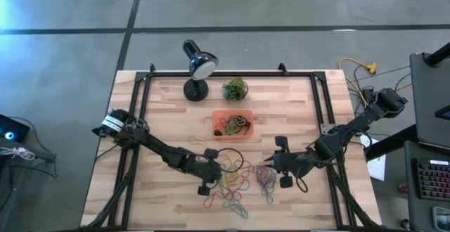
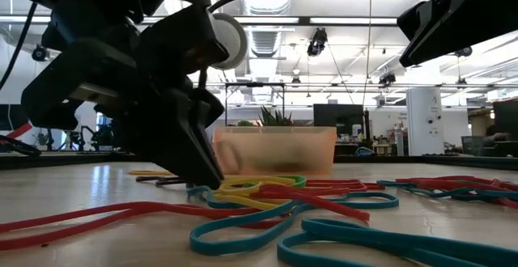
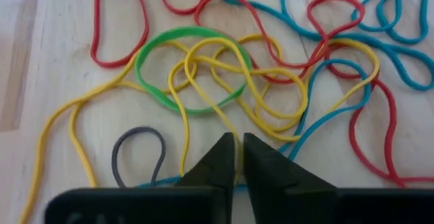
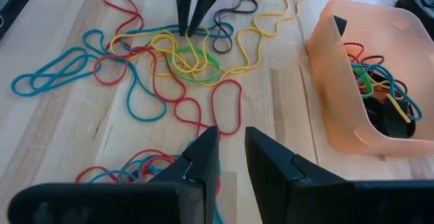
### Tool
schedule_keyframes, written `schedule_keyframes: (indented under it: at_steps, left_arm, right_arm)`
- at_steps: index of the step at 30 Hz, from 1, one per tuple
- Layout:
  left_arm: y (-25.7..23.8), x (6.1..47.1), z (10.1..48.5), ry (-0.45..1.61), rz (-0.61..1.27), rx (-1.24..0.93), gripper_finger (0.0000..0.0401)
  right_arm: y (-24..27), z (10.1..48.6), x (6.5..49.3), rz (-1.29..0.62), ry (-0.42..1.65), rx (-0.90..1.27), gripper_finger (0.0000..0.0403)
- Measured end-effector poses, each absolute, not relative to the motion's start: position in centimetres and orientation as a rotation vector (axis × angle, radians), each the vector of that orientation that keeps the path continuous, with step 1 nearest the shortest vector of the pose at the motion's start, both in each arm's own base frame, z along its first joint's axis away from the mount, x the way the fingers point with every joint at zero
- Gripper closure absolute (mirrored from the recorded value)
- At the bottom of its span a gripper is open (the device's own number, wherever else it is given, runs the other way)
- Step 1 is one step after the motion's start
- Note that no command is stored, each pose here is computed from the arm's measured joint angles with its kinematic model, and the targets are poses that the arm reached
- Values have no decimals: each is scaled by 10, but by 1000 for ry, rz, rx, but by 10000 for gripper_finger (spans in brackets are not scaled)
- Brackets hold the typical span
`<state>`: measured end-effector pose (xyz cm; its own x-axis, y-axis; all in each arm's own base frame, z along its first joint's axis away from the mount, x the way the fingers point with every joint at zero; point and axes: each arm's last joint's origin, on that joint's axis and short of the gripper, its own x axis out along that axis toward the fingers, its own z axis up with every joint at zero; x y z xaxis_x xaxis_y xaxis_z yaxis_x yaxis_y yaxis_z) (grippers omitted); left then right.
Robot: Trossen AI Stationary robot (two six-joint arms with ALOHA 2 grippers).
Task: Pick and place rubber bands into bin
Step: Put the yellow rubber band into the orange bin
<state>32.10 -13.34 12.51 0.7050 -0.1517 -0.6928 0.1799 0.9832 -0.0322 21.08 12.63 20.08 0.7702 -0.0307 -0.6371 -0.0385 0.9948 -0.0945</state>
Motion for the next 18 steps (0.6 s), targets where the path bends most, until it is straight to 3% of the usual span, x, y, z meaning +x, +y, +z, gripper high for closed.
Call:
schedule_keyframes:
  at_steps: [7,18]
  left_arm:
    - [-134,323,128,765,-166,48,400]
    - [-129,323,179,604,-54,138,401]
  right_arm:
    - [126,201,211,4,692,-104,335]
    - [126,201,211,5,694,-105,335]
